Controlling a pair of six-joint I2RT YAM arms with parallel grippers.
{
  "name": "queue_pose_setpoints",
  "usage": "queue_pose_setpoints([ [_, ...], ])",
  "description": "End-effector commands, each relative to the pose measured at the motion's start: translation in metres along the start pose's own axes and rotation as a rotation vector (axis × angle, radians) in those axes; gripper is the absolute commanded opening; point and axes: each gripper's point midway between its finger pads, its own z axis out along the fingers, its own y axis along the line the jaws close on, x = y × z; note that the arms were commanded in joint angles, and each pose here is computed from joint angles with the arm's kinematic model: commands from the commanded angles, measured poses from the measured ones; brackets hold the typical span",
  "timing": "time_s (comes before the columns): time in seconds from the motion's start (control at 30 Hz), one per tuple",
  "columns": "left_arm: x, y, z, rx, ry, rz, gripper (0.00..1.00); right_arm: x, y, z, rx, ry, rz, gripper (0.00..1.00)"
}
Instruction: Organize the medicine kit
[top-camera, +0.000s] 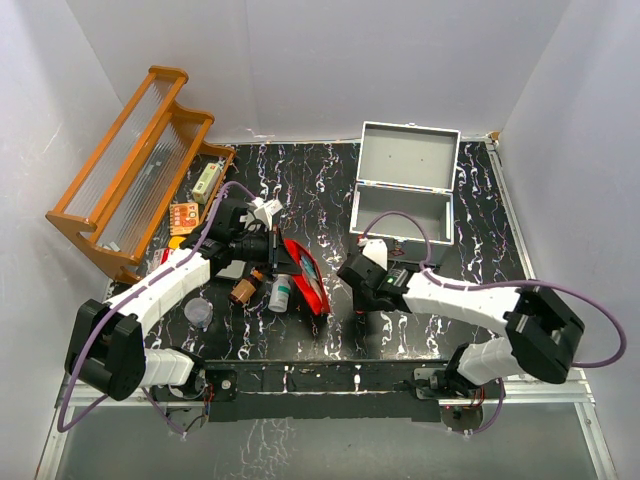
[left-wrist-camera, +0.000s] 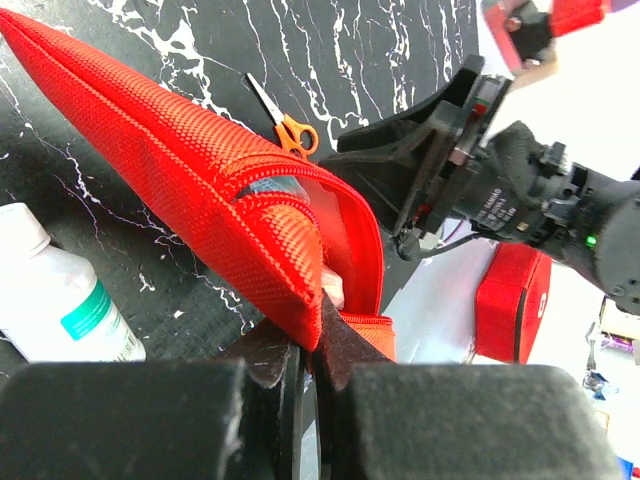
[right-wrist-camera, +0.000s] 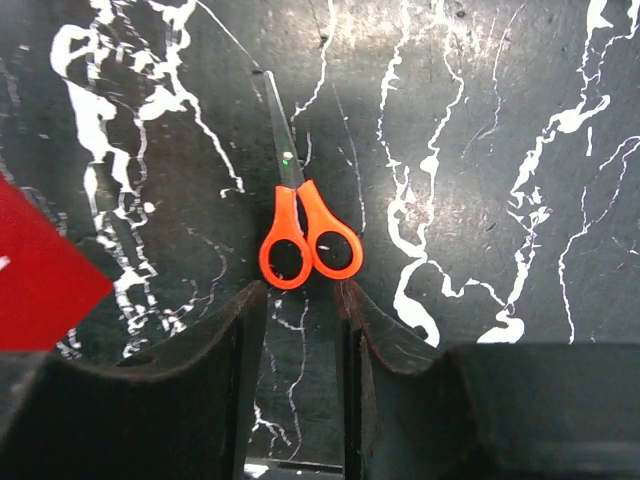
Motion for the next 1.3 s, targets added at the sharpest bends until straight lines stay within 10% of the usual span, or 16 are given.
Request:
queue_pose_setpoints([
  [0.0,0.002,-0.004,-0.002,0.014,0.004,0.010,0.00,0.003,0.003,0.010,-0.006,0.027,-0.041,0.29],
  [1.27,0.002,-0.004,-0.002,0.010,0.002,0.009,0.00,0.018,-0.005,0.042,0.045,0.069,-0.062,0.00],
])
